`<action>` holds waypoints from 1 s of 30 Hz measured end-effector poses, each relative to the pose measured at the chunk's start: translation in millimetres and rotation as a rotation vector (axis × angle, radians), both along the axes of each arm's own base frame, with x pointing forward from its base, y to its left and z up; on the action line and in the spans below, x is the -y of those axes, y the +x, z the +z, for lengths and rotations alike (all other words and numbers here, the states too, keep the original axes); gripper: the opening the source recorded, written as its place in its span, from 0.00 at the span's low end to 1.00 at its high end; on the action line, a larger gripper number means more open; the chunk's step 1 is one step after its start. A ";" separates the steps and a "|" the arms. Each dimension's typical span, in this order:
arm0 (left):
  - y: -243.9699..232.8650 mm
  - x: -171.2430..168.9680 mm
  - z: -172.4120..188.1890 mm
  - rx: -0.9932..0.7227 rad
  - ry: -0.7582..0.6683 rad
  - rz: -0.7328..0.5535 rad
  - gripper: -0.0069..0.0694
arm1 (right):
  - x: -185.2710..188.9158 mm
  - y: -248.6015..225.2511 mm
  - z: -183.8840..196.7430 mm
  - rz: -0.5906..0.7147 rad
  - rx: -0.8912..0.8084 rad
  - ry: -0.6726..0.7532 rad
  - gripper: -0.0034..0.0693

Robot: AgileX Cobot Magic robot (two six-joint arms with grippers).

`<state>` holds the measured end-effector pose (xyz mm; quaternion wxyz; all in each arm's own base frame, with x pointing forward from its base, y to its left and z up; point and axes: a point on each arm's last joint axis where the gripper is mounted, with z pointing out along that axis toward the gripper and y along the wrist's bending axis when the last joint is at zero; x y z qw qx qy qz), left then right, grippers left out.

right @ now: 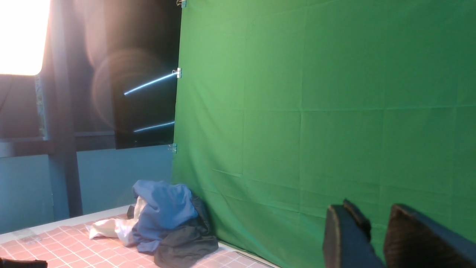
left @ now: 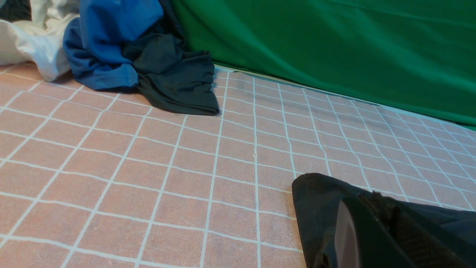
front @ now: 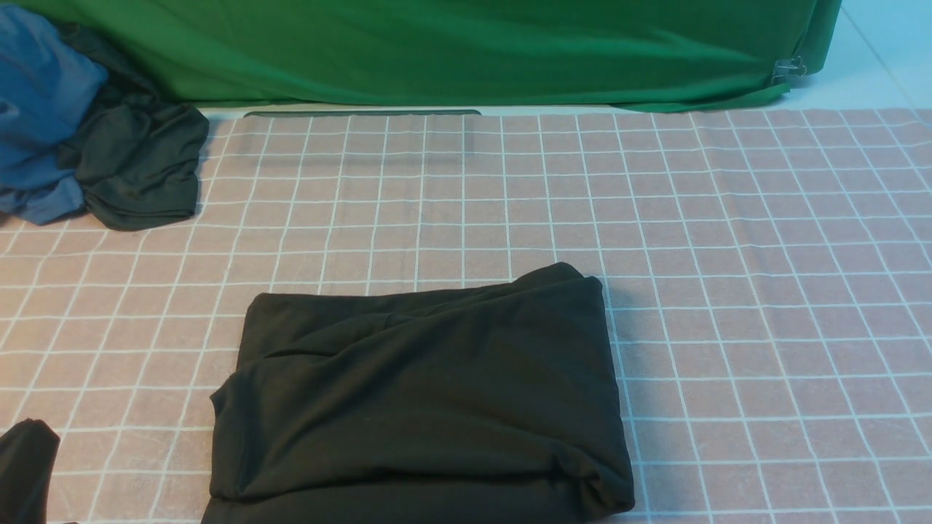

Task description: Fold a long-sleeved shirt over a pink coffee tablecloth.

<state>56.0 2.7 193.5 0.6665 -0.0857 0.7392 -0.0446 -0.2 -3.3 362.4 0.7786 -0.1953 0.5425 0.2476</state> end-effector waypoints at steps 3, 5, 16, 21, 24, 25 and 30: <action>0.0 0.0 0.0 0.000 0.000 0.000 0.11 | 0.0 0.0 0.0 0.000 0.000 0.000 0.35; 0.0 0.0 0.0 0.000 0.000 0.000 0.11 | -0.1 0.0 0.0 0.002 -0.002 0.003 0.36; 0.0 0.0 0.0 0.000 0.000 0.000 0.11 | -20.7 22.3 -36.8 0.036 -0.088 -0.022 0.37; 0.0 0.0 0.0 0.000 0.002 0.000 0.11 | -30.3 36.8 -77.6 -0.006 -0.173 -0.086 0.37; 0.0 0.0 0.0 0.000 0.002 0.000 0.11 | -30.7 44.8 -101.8 -0.093 -0.233 -0.124 0.37; 0.0 0.0 0.0 0.000 0.002 0.000 0.11 | -29.7 48.9 -115.4 -0.148 -0.270 -0.141 0.37; 0.0 0.0 0.0 0.000 0.002 0.000 0.11 | -19.0 58.3 -166.0 -0.379 -0.432 -0.196 0.37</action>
